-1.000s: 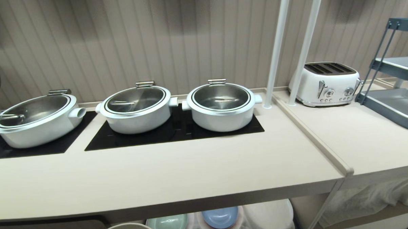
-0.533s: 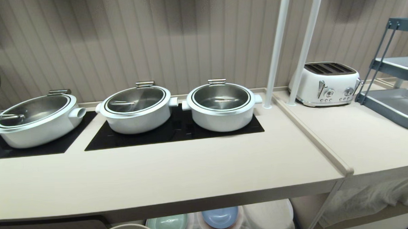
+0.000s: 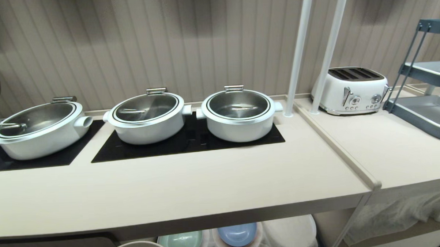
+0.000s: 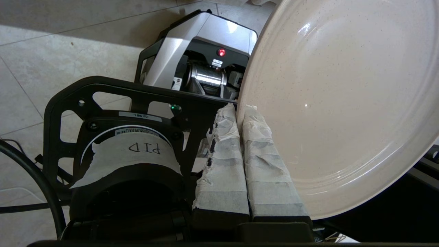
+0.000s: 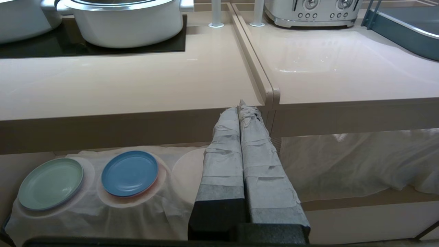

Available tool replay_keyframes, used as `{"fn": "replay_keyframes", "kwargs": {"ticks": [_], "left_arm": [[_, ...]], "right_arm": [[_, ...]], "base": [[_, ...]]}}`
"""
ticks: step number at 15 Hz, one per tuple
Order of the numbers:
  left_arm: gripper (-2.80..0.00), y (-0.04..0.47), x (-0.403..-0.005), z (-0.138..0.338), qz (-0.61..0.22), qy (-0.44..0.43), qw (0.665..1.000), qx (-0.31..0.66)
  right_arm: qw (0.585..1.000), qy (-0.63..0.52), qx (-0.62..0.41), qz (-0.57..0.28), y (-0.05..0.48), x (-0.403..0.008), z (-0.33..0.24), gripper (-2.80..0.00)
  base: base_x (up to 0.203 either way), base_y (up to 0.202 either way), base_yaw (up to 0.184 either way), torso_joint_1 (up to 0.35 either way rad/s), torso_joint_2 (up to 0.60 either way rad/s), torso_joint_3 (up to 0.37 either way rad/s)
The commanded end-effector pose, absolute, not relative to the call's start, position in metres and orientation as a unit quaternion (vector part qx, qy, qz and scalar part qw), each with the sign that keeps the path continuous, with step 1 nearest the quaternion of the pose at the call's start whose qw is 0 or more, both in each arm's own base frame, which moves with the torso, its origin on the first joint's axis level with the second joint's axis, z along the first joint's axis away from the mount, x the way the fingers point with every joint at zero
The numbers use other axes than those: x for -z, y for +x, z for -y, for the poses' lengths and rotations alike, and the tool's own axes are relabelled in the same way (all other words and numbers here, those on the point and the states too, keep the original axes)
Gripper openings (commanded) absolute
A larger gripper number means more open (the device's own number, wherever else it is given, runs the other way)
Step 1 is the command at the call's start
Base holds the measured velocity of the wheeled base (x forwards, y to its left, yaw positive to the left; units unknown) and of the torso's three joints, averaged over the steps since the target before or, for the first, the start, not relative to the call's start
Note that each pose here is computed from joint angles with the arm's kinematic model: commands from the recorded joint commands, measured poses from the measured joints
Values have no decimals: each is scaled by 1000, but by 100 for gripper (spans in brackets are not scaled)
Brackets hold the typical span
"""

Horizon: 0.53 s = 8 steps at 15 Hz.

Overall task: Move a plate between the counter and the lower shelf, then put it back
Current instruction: Put the plate in the cupboard

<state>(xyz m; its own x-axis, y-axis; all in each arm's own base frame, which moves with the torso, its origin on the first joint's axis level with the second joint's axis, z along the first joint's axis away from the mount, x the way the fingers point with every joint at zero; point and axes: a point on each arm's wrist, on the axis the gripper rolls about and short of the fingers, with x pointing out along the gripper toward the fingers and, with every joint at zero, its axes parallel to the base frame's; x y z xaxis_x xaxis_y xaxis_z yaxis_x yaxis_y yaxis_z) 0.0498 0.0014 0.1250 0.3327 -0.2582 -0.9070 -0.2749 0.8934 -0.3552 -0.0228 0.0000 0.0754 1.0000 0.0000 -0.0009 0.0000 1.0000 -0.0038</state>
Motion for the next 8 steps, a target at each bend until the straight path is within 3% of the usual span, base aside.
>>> {"fn": "replay_keyframes", "kwargs": {"ticks": [1,8], "left_arm": [[-280,50,-125,-1,-580,-232,781,-6],[-280,47,-122,-1,-583,-236,777,-3]], "right_arm": [[1000,-2,0,-1,-23,-75,0,-280],[1000,-2,0,-1,-23,-75,0,-280]], "base": [[0,0,0,0,0,0],[0,0,0,0,0,0]]}}
